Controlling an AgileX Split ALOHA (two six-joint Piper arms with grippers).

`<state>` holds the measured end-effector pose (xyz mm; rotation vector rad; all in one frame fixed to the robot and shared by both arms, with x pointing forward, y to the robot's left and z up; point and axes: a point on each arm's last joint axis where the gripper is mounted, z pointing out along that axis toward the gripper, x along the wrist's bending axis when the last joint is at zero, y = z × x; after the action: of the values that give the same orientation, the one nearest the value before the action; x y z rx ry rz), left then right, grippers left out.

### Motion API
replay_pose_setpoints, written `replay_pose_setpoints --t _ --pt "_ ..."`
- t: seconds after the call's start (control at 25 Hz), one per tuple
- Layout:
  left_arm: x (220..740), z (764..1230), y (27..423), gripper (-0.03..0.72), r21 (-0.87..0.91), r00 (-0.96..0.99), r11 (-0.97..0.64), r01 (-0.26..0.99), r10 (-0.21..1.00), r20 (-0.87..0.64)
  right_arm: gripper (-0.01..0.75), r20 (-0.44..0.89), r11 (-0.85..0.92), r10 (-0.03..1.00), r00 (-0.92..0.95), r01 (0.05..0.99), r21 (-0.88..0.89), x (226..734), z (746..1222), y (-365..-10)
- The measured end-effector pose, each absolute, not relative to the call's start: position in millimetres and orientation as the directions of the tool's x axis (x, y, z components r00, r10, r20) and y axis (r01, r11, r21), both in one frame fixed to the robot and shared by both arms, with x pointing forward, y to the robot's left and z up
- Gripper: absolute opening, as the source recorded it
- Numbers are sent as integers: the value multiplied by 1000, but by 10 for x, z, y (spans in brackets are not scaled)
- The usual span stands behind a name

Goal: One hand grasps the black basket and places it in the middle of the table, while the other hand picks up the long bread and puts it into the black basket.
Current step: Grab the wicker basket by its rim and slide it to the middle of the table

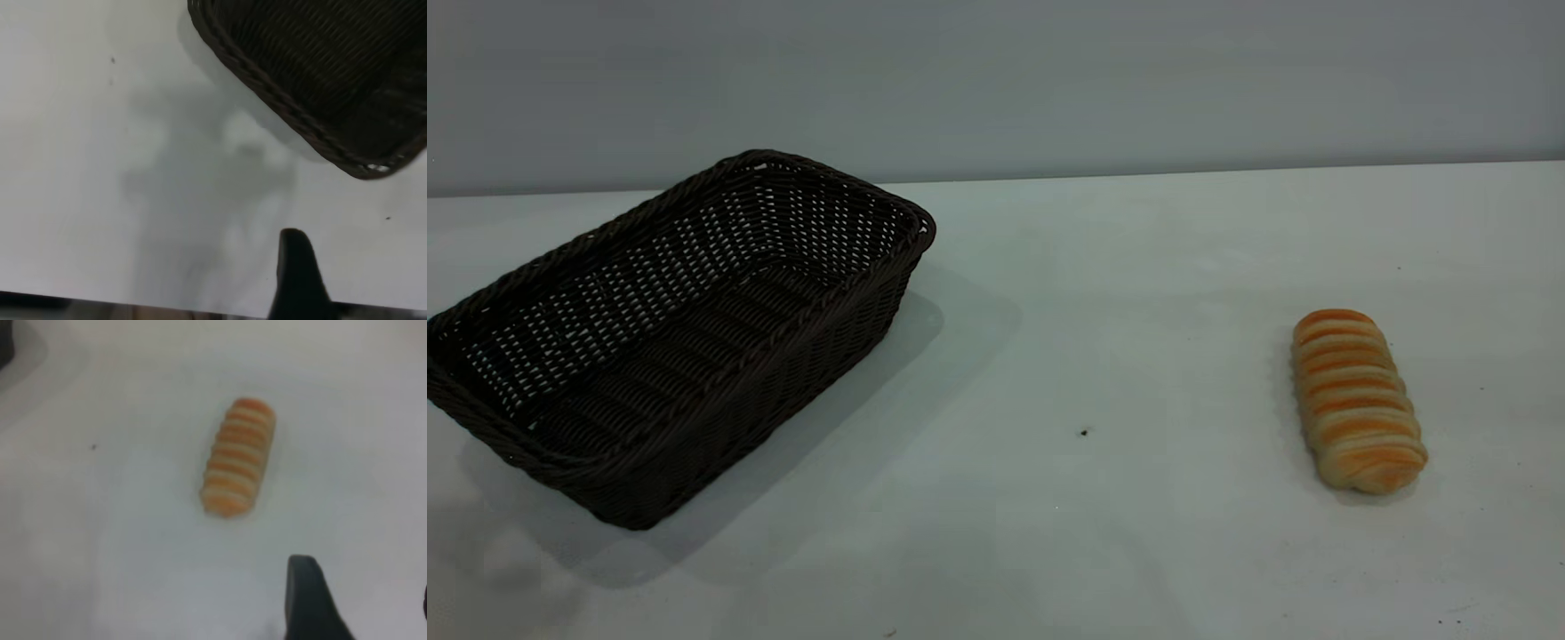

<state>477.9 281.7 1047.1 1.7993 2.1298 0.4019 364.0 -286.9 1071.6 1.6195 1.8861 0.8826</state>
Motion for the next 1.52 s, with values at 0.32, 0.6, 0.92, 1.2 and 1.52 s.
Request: replay_pose_setpoints --t 0.32,0.6,0.92,1.2,1.52 --pt "5540 9633 2726 524 210 -208 210 955 978 -33 392 59 72 985 -160 705 706 3796 10623 -2875" --pt "5642 9561 2734 503 247 -432 441 863 897 -93 392 66 68 986 -150 737 672 3938 10529 -2885" --pt "5479 9530 2869 502 275 -628 608 745 778 -16 392 68 57 987 -144 719 692 3960 10545 -2887" --pt "5483 9466 2821 502 278 -634 634 722 766 -101 392 75 54 987 -145 725 686 3953 10540 -2882" --pt "5490 9299 2798 502 259 -647 655 710 752 -125 392 76 57 986 -148 728 684 3951 10538 -2879"
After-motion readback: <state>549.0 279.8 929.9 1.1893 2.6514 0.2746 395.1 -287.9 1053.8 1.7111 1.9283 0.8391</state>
